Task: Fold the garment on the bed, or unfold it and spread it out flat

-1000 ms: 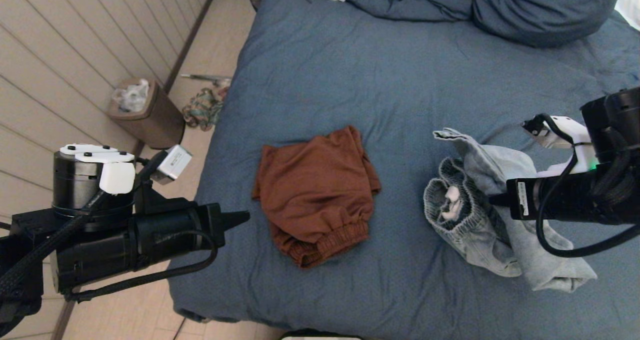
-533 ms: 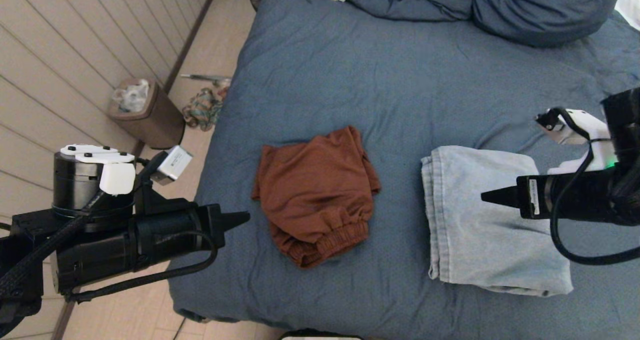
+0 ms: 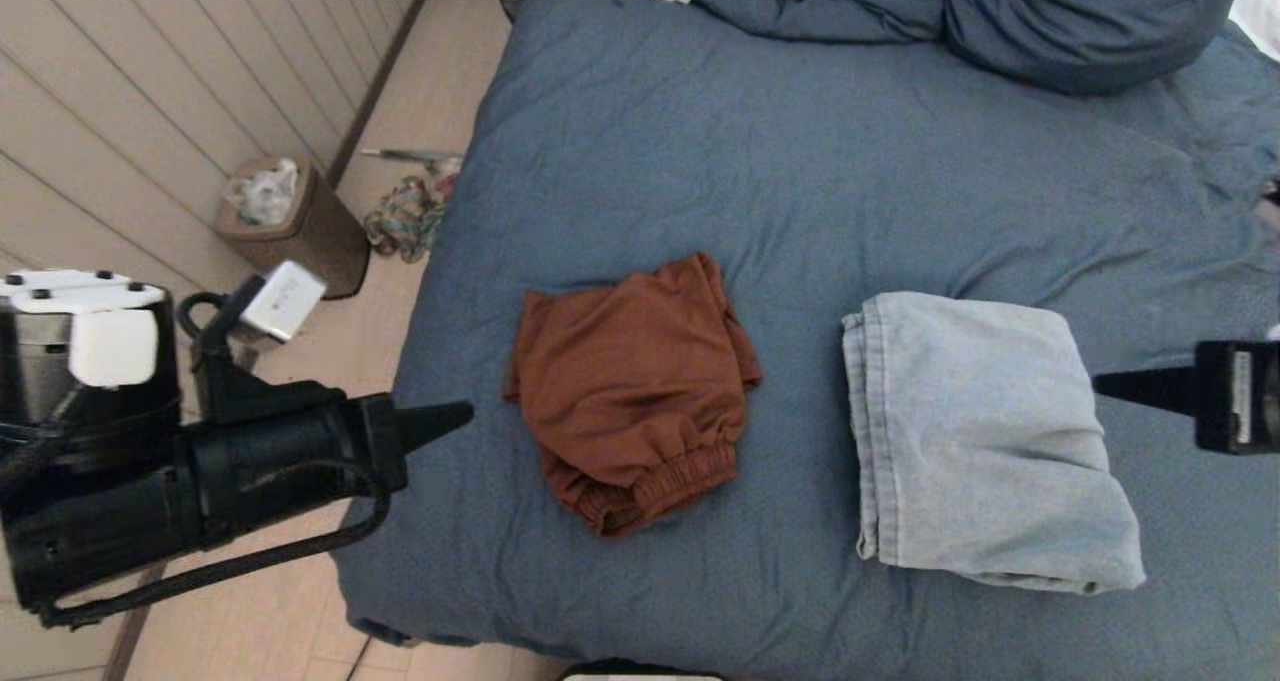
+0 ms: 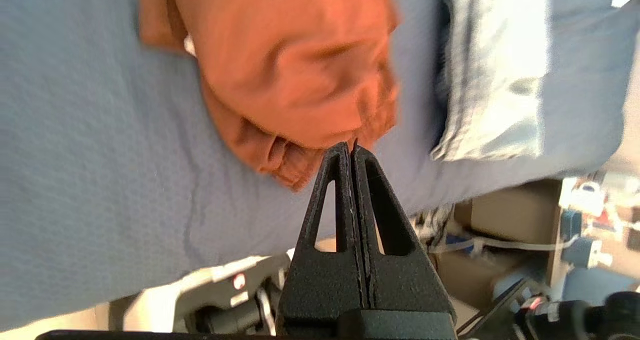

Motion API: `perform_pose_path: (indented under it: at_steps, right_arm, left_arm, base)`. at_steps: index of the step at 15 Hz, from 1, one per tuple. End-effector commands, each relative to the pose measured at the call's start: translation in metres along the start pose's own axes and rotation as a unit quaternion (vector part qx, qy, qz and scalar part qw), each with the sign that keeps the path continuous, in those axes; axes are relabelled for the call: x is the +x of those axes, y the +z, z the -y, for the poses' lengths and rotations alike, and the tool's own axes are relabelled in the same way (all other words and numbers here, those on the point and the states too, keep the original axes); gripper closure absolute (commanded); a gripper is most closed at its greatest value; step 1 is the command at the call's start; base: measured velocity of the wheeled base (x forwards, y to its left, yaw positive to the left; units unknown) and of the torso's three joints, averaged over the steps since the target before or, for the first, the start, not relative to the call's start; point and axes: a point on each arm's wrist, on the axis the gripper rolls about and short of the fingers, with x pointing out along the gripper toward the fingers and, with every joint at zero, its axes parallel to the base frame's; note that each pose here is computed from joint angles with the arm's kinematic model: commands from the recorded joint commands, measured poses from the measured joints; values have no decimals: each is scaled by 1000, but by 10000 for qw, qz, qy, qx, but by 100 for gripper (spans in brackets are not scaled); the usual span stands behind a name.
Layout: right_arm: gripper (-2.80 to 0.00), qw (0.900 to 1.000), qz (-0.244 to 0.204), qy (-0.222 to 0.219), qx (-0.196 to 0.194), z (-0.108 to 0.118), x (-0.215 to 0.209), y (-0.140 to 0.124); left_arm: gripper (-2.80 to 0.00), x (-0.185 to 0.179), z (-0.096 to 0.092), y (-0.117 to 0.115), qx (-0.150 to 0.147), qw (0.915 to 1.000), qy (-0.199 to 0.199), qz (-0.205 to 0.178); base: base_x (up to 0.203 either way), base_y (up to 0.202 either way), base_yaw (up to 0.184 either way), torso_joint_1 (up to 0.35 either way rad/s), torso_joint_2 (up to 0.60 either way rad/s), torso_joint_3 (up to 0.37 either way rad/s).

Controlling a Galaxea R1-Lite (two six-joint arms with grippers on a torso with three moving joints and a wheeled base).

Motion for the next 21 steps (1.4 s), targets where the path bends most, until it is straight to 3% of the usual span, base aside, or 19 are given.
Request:
perform_pose_path:
  at_steps: [1, 4, 7, 9, 11, 12, 14, 15, 17, 18, 21]
  right_arm:
    - [0, 9990, 442, 74, 78, 4, -53, -14]
    - [0, 9958, 336, 439, 729, 9, -102, -48]
    - [0, 9906, 343, 883, 986, 18, -143, -98]
    - [0, 9896, 428, 880, 1055, 24, -155, -138]
    - [0, 9920, 352, 326, 1168, 25, -152, -170]
    - [0, 9929, 338, 25, 1137, 24, -148, -183]
    - [0, 9939, 208, -332, 1035, 24, -133, -198]
    - [0, 9930, 130, -585, 1018, 25, -123, -204]
    - [0, 9900, 367, -938, 989, 28, -101, -208]
    - [0, 9877, 518, -1098, 984, 30, -89, -211]
    - [0, 9782, 687, -1679, 1011, 35, -59, -227]
  left_arm:
    - [0, -54, 12, 9, 209, 9980, -63, 587]
    - [0, -122, 15, 0, 620, 9919, 559, 960]
    - [0, -198, 24, -32, 803, 9795, 1636, 859]
    - [0, -241, 26, -63, 755, 9601, 2530, 923]
    - [0, -266, 26, -92, 632, 9259, 3583, 1016]
    - [0, -270, 25, -104, 528, 9205, 3738, 1010]
    - [0, -257, 15, -120, -153, 9185, 3893, 682]
    - [0, -251, 11, -126, -320, 9163, 3955, 546]
    - [0, -245, 15, -132, -551, 8961, 4355, 655]
    - [0, -245, 17, -137, -548, 8907, 4449, 753]
    - [0, -237, 7, -173, 151, 8955, 4380, 780]
  base:
    - [0, 0, 0, 0, 0, 0]
    - [0, 0, 0, 0, 0, 0]
    - [0, 0, 0, 0, 0, 0]
    - [0, 0, 0, 0, 0, 0]
    - [0, 0, 0, 0, 0, 0]
    - [0, 0, 0, 0, 0, 0]
    - [0, 0, 0, 0, 0, 0]
    - [0, 0, 0, 0, 0, 0]
    - [0, 0, 0, 0, 0, 0]
    - [0, 0, 0, 0, 0, 0]
    - [0, 0, 0, 0, 0, 0]
